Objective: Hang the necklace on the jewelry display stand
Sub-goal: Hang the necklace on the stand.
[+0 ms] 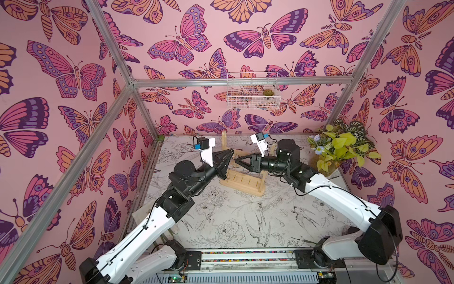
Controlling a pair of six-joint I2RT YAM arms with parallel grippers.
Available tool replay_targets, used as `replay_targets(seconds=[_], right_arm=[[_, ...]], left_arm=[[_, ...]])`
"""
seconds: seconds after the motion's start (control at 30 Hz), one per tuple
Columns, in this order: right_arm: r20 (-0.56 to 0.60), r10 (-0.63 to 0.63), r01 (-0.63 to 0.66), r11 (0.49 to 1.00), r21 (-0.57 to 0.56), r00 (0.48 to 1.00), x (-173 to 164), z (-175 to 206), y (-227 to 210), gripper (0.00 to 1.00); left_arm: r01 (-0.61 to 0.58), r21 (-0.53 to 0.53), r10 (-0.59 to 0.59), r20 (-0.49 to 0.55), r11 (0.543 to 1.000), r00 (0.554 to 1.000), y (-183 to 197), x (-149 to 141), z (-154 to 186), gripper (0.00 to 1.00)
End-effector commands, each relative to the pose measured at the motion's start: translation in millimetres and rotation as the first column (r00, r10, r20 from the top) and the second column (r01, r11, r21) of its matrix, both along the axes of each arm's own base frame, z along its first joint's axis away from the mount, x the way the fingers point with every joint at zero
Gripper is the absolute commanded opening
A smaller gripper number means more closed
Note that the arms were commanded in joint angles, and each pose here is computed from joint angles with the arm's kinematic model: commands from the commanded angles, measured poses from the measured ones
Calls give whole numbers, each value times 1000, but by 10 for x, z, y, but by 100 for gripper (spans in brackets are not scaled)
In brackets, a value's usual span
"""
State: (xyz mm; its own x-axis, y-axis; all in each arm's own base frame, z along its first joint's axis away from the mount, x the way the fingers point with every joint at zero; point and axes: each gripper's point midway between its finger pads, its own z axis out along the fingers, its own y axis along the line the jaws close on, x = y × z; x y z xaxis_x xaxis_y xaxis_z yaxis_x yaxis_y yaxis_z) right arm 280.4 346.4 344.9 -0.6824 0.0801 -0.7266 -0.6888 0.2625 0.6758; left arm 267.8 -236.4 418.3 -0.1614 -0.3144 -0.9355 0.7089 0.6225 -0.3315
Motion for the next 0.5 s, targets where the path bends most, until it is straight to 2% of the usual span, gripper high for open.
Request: replay_targets(seconds=[0.0,0.17,0.47], right_arm=[[30,34,-35,999,17,999,-100,60,6,35],[48,86,-88,995,38,995,-212,119,102,35],[32,78,-79,996,34,996,-153,51,159,34]], left_arm=[[11,-25,-10,35,1000,999,17,-49,157,0],[10,-27,-9,36,1000,999,22,-59,165,0],[18,-30,-17,40,999,999,18,-92,184,0]])
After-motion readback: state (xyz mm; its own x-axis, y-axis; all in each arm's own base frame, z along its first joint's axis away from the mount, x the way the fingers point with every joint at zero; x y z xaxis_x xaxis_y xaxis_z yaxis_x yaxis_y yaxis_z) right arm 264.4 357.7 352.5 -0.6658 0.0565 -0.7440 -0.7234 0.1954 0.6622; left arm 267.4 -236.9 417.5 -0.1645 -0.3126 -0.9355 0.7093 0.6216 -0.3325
